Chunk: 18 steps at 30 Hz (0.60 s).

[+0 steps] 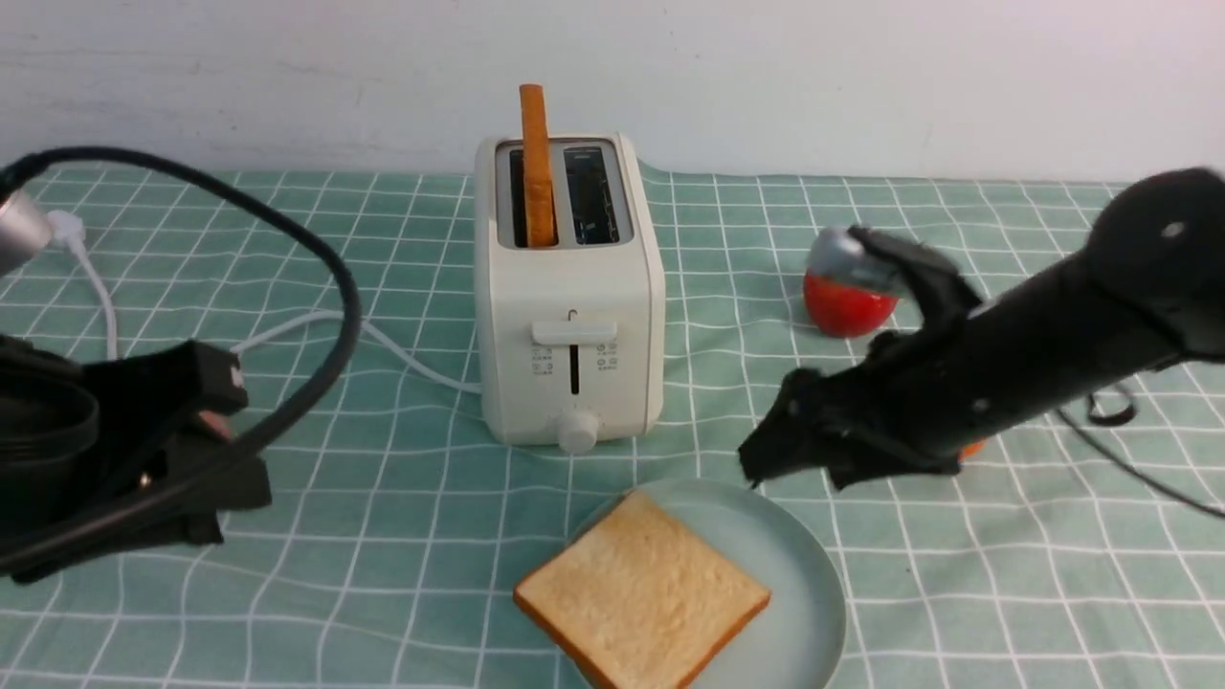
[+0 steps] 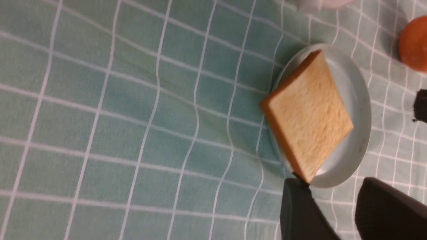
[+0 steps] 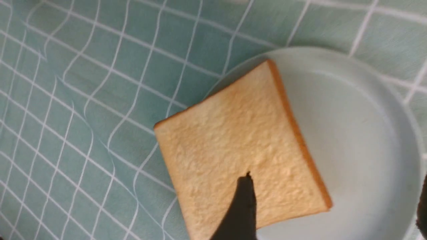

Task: Take toasted bread from bread machine on blue coffee table place on plate.
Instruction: 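Place the held slice of bread on top of the slice on the plate with the right gripper, then reach for a toast slice standing in the toaster with the left gripper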

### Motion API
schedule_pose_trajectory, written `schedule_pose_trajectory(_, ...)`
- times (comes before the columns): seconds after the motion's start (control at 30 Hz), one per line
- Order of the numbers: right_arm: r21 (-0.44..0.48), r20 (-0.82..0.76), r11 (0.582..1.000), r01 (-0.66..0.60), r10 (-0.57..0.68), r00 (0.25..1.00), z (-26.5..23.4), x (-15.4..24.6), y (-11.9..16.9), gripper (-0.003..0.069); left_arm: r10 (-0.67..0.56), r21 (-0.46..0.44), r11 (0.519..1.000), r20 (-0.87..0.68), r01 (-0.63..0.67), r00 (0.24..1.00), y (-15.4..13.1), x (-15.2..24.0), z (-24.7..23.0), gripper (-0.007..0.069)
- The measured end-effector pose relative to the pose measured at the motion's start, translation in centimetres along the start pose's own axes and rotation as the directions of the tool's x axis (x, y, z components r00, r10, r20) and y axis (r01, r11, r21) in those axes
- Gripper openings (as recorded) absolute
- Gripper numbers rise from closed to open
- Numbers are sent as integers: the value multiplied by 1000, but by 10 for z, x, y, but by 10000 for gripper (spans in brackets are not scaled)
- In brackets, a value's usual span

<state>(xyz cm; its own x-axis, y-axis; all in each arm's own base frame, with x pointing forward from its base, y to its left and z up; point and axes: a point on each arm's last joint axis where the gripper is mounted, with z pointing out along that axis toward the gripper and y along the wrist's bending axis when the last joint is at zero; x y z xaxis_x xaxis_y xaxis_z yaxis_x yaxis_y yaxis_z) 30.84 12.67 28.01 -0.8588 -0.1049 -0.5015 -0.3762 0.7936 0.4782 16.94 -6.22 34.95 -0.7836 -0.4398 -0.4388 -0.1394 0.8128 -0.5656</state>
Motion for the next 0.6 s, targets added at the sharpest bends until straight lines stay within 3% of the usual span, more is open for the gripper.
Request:
schedule_pose_trajectory(0.17,6,140,999,34,-34,989,-72,-5,17,653,57,52,997,92,-62,994,-13,-20,4,264)
schedule_pose_trajectory(0.2,1,184,997,73,-72,980,-100,2,32,621,81,71,994,115,-89,990,-27,-36,4,288)
schedule_pose_trajectory(0.37,-12,265,987,161,-152,952,-147,22,63,550,154,89,982,124,-166,980,-62,-72,13,360)
schedule_pose_trajectory(0.4,-16,293,983,183,-171,941,-161,31,73,522,214,88,970,134,-227,968,-82,-87,16,401)
schedule_pose_trajectory(0.57,-18,326,978,209,-192,926,-186,50,88,498,330,10,942,140,-335,934,-127,-113,41,498)
schedule_pose_trajectory(0.6,-8,322,977,212,-199,926,-191,56,91,495,346,-57,938,135,-342,928,-139,-121,59,531)
